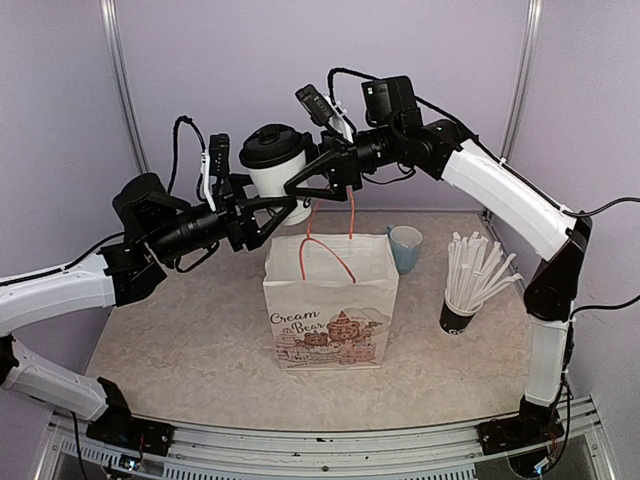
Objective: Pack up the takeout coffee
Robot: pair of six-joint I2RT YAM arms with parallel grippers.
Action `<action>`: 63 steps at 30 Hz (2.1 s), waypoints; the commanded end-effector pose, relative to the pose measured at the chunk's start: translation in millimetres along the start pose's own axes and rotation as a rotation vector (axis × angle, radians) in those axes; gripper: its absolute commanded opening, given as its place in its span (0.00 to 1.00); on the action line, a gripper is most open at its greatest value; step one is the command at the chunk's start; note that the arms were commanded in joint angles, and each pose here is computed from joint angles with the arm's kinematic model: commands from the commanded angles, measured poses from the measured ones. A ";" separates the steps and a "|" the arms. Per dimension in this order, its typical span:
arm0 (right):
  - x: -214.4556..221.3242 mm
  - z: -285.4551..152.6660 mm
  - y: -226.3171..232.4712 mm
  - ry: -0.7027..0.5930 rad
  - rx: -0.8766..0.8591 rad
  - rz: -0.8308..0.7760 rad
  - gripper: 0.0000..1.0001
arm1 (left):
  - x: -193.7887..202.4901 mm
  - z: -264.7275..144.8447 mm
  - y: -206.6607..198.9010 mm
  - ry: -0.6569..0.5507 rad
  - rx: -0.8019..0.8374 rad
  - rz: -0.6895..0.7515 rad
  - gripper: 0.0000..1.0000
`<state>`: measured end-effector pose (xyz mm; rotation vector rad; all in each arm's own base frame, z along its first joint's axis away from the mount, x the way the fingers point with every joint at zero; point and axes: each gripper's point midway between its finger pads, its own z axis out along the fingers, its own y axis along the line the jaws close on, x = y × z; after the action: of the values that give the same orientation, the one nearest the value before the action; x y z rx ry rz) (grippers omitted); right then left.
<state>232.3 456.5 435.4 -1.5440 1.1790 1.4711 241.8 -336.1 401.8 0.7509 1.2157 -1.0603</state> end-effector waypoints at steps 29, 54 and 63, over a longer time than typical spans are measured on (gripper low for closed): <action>26.3 -15.3 -23.8 0.137 0.205 -0.125 0.75 | -53.7 -72.9 3.9 0.373 -0.424 -0.015 0.87; 49.2 11.8 -31.9 0.436 0.464 -0.414 0.74 | -12.4 -56.6 20.5 0.633 -0.648 -0.274 0.87; 42.8 15.7 -16.4 0.402 0.396 -0.411 0.75 | -19.0 -59.2 19.1 0.582 -0.620 -0.295 0.91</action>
<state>262.7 480.0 353.3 -1.7124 1.2773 0.5851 239.9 -276.8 396.3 0.4266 2.1134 -0.5796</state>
